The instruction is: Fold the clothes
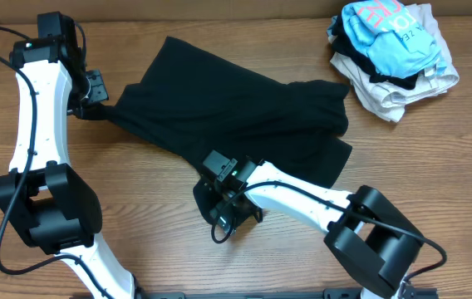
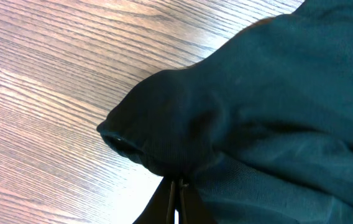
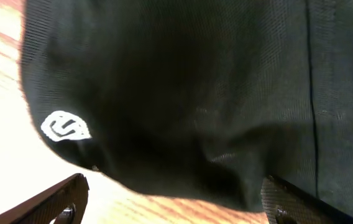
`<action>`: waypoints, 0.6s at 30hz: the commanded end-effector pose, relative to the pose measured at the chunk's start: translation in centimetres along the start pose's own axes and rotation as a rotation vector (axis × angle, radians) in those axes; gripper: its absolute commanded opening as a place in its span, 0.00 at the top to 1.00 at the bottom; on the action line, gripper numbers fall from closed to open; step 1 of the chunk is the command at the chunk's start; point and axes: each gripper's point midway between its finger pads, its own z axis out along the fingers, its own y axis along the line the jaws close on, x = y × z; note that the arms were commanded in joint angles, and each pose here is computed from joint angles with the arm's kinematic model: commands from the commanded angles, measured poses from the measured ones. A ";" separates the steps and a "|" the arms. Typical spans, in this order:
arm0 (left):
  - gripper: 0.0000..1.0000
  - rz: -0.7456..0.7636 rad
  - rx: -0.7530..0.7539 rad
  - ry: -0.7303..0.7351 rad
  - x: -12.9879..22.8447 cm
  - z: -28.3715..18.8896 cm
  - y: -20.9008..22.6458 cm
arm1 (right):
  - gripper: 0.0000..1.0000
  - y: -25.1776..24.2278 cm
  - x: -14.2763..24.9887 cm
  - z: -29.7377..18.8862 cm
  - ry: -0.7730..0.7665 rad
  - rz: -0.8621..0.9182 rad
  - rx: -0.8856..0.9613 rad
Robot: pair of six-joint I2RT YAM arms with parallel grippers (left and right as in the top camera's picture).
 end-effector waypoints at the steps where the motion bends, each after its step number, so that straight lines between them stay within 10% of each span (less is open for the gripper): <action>1: 0.96 0.011 -0.023 -0.022 -0.3 -0.7 0.9 | 0.10 -0.5 -0.2 0.0 -0.008 -0.018 0.025; 4: 0.96 0.011 -0.023 -0.020 -0.2 -0.7 0.9 | 0.23 -0.2 -0.1 0.0 -0.006 -0.019 0.013; 11: 0.96 0.018 -0.029 -0.012 0.0 -0.7 1.1 | 0.93 -0.2 0.1 0.0 0.004 -0.017 0.011; 18: 0.96 0.026 -0.028 -0.018 0.0 -2.7 1.3 | 0.96 -1.1 0.3 -2.1 0.000 0.105 0.001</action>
